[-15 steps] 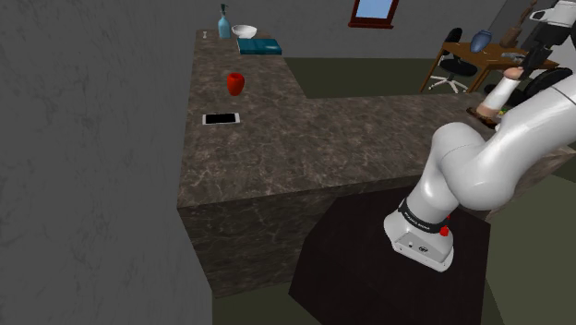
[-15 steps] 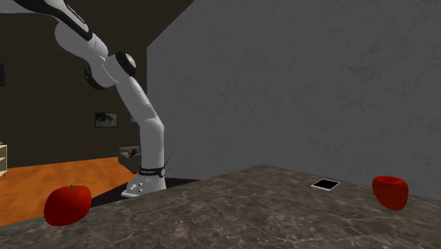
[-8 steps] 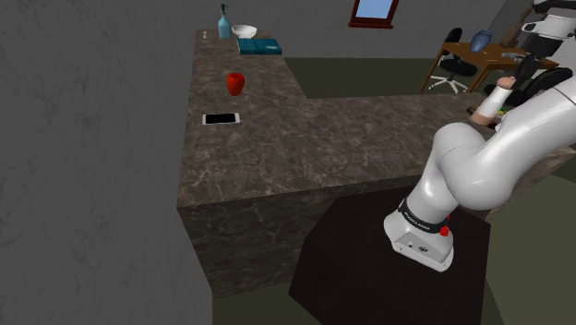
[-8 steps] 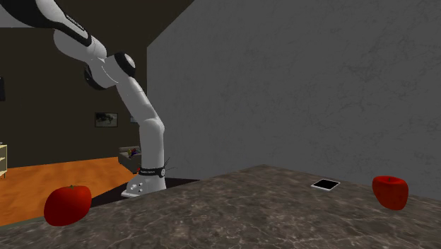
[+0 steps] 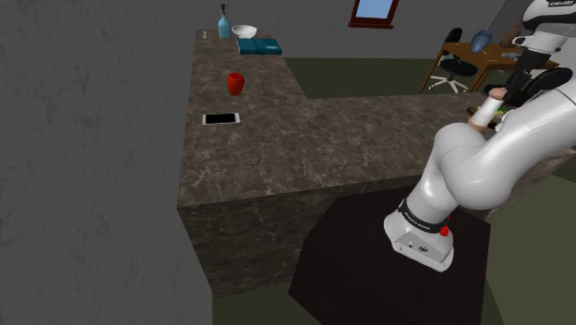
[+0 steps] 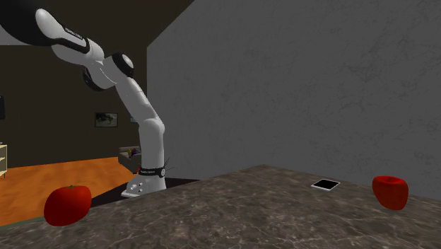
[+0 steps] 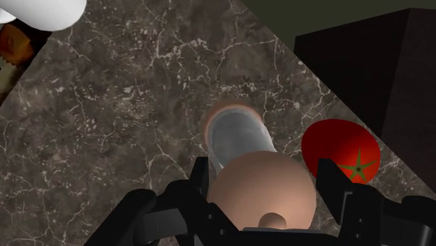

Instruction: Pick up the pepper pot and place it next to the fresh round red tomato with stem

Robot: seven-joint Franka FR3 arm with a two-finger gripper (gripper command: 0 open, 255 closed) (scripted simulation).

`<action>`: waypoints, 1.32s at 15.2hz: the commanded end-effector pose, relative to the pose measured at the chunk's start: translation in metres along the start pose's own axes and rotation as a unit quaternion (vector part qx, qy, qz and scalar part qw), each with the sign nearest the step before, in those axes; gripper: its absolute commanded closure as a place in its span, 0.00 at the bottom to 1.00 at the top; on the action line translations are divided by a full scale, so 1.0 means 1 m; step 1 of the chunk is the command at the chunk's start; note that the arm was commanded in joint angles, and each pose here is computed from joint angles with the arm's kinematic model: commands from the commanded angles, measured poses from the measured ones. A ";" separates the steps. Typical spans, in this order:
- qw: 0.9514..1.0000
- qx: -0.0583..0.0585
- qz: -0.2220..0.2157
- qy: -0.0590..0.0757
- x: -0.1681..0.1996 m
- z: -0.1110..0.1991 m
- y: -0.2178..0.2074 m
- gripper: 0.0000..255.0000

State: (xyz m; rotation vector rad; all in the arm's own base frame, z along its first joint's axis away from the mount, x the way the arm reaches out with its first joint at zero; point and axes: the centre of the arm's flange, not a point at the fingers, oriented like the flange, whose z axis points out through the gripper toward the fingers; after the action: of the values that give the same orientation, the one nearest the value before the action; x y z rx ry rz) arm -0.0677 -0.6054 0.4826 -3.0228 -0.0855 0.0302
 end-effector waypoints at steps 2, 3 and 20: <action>1.000 0.000 0.000 0.000 0.001 0.015 0.001 1.00; 1.000 0.000 0.000 0.000 0.001 0.021 0.002 1.00; 1.000 0.000 0.000 0.000 0.002 0.077 0.009 1.00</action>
State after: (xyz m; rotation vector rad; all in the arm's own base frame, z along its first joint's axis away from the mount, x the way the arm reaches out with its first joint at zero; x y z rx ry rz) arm -0.0674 -0.6050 0.4055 -3.0231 -0.0855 0.0301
